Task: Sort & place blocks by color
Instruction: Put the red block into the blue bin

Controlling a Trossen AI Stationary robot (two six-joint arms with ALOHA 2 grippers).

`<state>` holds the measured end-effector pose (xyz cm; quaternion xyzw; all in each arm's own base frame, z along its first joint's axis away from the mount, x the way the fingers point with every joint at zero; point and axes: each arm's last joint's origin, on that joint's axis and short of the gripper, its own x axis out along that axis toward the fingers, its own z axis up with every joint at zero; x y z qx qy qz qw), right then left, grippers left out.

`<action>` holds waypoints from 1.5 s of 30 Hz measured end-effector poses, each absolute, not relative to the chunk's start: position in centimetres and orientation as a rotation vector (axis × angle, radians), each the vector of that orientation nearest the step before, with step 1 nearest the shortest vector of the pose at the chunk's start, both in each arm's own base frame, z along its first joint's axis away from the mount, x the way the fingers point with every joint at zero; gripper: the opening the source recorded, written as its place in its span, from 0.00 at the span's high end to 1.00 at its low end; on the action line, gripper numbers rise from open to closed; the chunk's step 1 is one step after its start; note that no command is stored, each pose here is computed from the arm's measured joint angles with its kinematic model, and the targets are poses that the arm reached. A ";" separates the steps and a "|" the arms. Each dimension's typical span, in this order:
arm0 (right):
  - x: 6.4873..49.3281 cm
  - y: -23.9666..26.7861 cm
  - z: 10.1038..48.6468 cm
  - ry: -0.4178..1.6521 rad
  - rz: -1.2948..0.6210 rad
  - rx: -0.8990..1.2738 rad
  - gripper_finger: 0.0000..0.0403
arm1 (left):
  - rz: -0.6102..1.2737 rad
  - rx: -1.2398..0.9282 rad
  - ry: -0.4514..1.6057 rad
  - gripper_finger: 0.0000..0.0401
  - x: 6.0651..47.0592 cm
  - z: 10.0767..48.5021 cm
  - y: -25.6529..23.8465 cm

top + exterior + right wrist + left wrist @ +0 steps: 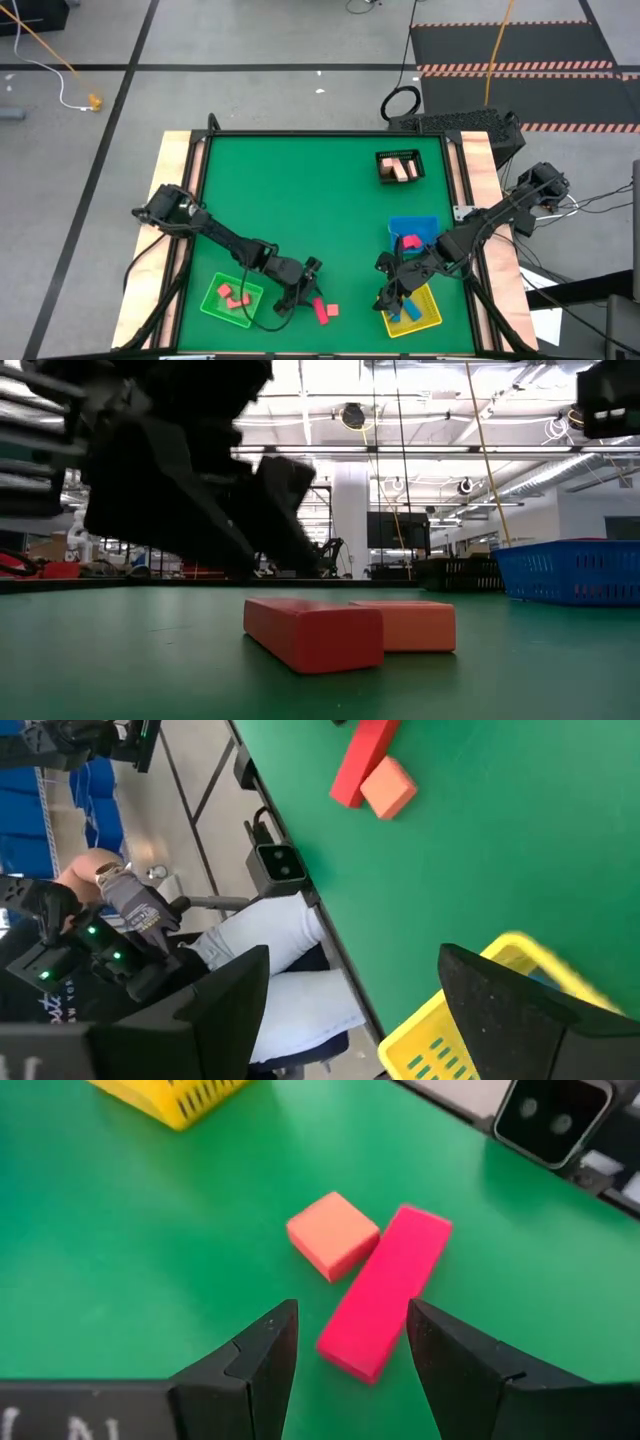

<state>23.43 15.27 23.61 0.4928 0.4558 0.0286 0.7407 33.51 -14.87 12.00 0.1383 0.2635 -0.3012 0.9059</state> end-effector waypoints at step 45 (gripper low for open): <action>24.2 14.0 23.6 0.957 0.086 0.976 0.30 | -0.642 0.167 0.713 0.73 33.5 10.6 -15.1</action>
